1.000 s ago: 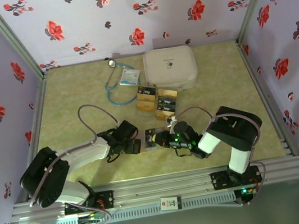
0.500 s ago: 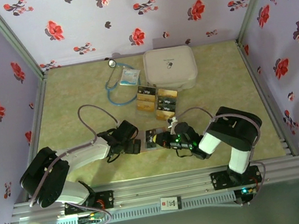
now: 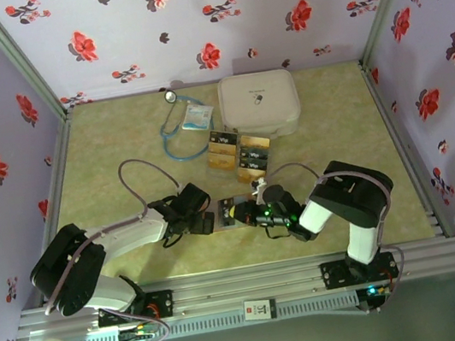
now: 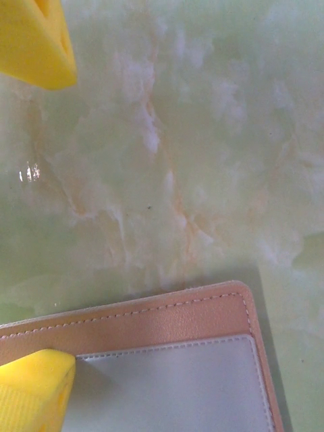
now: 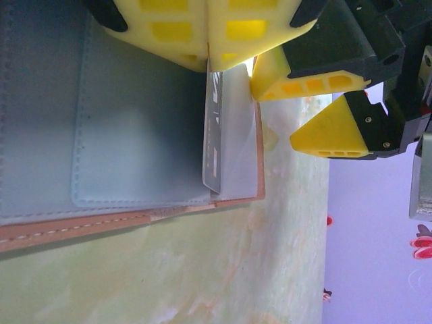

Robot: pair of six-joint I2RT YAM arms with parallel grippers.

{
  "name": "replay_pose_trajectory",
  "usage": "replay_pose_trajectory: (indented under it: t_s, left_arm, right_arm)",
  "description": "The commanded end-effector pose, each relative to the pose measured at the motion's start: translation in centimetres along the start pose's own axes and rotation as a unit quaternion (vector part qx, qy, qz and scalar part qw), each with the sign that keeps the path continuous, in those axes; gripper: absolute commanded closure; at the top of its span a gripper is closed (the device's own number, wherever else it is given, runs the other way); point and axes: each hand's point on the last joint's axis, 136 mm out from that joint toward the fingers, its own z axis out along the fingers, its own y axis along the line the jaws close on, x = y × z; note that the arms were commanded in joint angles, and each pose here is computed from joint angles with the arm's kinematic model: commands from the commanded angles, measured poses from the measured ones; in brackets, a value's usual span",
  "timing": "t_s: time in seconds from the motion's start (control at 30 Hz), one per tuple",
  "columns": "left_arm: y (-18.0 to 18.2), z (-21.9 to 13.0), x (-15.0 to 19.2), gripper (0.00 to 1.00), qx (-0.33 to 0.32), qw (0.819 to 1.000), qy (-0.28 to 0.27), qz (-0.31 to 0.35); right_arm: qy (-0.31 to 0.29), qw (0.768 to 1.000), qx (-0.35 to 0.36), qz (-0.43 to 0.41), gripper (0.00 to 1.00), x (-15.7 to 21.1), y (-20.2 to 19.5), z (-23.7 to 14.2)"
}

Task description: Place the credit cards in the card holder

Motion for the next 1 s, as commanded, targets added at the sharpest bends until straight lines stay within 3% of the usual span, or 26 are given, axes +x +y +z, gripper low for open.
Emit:
replay_pose_trajectory:
  t_s: [0.0,0.13,0.47,0.57,0.8,0.97]
  left_arm:
    - [1.2,0.5,1.5,0.0,-0.028,0.999,0.016,0.009]
    - [1.2,0.4,1.4,0.0,-0.029,0.999,0.015,0.008]
    - [1.7,-0.3,0.4,0.0,0.0,0.999,0.002,-0.047]
    - [2.0,-0.8,-0.4,0.0,0.01,0.998,-0.009,-0.063]
    - [3.3,-1.5,-1.1,0.0,0.005,0.996,-0.013,-0.089]
    - [4.6,-1.4,-0.6,0.0,-0.018,0.995,-0.001,-0.101]
  right_arm:
    - [0.035,0.998,0.054,0.015,0.85,1.9,-3.0,0.1]
    - [0.042,0.997,0.062,0.009,0.69,1.7,-2.6,0.2]
    - [0.066,0.987,0.132,-0.063,0.51,-0.1,-0.3,-0.2]
    - [0.068,0.982,0.152,-0.087,0.4,-0.9,0.6,-0.7]
    - [0.061,0.967,0.207,-0.132,0.41,-2.5,1.6,-2.1]
    - [0.052,0.949,0.271,-0.152,0.53,-3.5,0.2,-3.1]
